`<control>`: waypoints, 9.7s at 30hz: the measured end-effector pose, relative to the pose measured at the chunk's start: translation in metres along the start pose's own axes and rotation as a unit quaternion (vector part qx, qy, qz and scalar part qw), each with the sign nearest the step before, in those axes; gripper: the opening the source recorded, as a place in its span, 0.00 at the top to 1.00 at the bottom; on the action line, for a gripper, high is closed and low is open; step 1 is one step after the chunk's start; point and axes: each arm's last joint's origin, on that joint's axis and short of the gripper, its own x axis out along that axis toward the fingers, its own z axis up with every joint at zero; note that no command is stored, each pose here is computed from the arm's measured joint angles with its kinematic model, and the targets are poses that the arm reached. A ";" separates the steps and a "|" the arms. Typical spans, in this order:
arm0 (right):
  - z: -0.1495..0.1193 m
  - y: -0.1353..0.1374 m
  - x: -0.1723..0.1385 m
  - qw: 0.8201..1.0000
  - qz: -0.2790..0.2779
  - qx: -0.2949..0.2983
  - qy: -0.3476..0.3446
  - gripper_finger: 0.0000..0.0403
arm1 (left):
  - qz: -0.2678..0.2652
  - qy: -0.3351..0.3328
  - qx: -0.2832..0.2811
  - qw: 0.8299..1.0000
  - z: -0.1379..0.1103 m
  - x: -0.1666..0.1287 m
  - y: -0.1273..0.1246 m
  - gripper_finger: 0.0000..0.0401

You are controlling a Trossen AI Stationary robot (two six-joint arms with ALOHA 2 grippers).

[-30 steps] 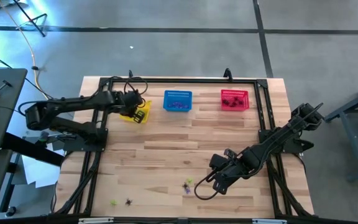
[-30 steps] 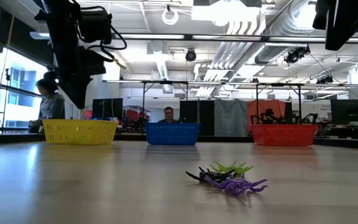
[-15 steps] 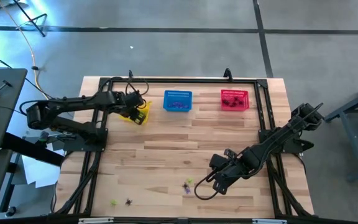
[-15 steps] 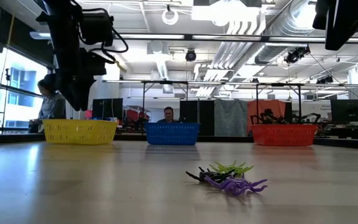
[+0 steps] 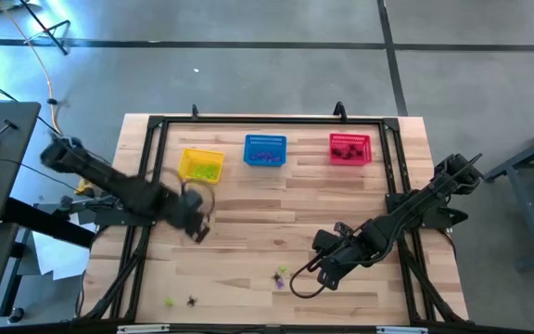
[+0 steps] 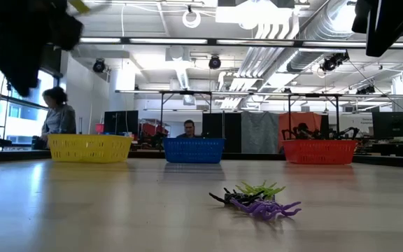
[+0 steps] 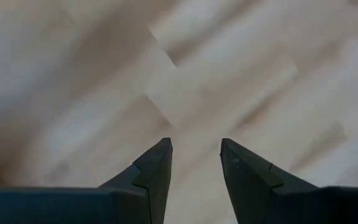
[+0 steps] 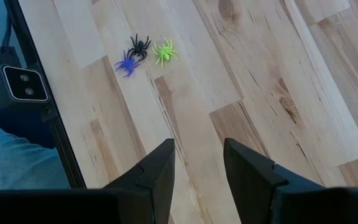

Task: Sort Halloween decoration
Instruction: Put the green spider toy into the yellow bin, then put the black spider toy into the red bin

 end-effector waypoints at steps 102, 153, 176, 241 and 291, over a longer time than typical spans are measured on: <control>0.002 0.002 0.000 1.000 0.012 0.003 -0.008 0.67 | 0.170 0.019 -0.144 0.975 -0.232 0.092 -0.116 1.00; 0.002 0.003 0.000 1.000 0.018 0.004 -0.012 0.67 | 0.336 -0.056 0.085 0.936 0.100 0.013 0.042 0.98; 0.008 -0.007 0.002 0.998 -0.015 0.066 -0.007 0.67 | 0.270 -0.046 0.083 0.958 0.142 0.024 0.086 0.82; 0.006 -0.008 0.002 1.000 -0.015 -0.024 0.010 0.67 | -0.083 0.091 -0.114 0.986 -0.190 0.052 -0.118 0.66; 0.006 -0.008 0.002 1.000 -0.015 -0.024 0.009 0.67 | 0.057 0.060 -0.076 0.994 -0.196 0.101 -0.102 1.00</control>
